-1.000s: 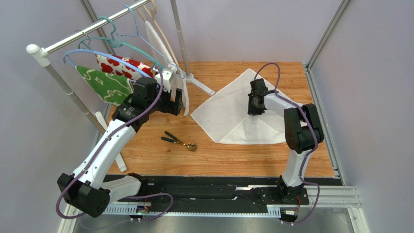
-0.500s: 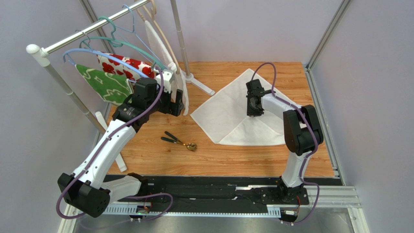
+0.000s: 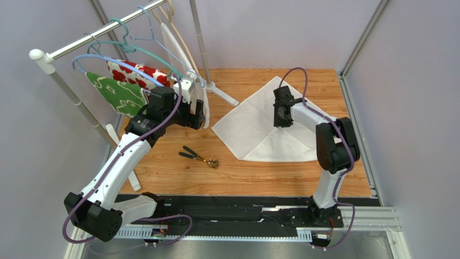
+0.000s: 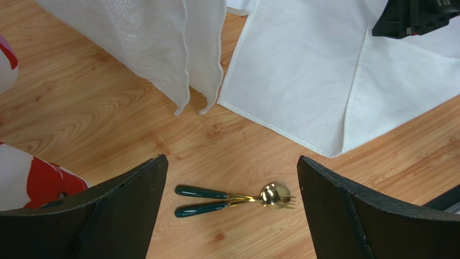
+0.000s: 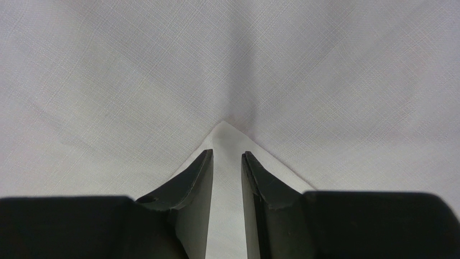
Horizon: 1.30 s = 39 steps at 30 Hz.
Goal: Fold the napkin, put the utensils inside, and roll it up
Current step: Fold the napkin
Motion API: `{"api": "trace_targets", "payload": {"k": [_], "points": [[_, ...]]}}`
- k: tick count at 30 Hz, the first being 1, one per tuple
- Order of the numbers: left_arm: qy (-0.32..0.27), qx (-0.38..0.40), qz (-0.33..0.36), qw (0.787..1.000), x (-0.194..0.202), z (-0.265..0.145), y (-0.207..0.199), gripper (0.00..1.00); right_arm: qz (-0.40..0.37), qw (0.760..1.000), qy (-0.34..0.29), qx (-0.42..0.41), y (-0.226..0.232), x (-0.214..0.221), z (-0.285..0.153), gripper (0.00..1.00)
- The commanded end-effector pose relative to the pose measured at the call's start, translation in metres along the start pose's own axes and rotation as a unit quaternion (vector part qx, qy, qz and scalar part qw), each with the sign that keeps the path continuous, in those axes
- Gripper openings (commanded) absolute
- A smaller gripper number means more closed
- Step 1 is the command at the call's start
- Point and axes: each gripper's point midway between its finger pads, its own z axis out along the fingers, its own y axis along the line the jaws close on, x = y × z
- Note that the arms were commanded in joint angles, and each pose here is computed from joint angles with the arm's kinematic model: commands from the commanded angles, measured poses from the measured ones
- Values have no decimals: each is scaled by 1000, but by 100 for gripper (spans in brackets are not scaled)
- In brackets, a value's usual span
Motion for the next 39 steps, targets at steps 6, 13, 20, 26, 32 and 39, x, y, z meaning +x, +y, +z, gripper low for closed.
{"api": "trace_targets", "payload": {"k": [6,13,20,26,32,39], "points": [[-12,7,-4,1000,-6,-2,-2,99,3,1000,-18,-7,10,-19,13,31],[-12,8,-5,1000,-6,-2,-2,99,2,1000,-13,-6,11,-17,17,22],[-11,12,-6,1000,-5,-1,-4,99,3,1000,-18,-7,9,-19,8,0],[-12,9,-6,1000,-5,-1,-3,98,10,999,-31,-13,9,-22,-6,0],[-12,7,-6,1000,-6,-2,-2,98,16,998,-67,-14,6,-42,-37,0],[-12,4,-6,1000,-5,-2,-1,98,22,996,-84,4,-1,-65,-36,0]]}}
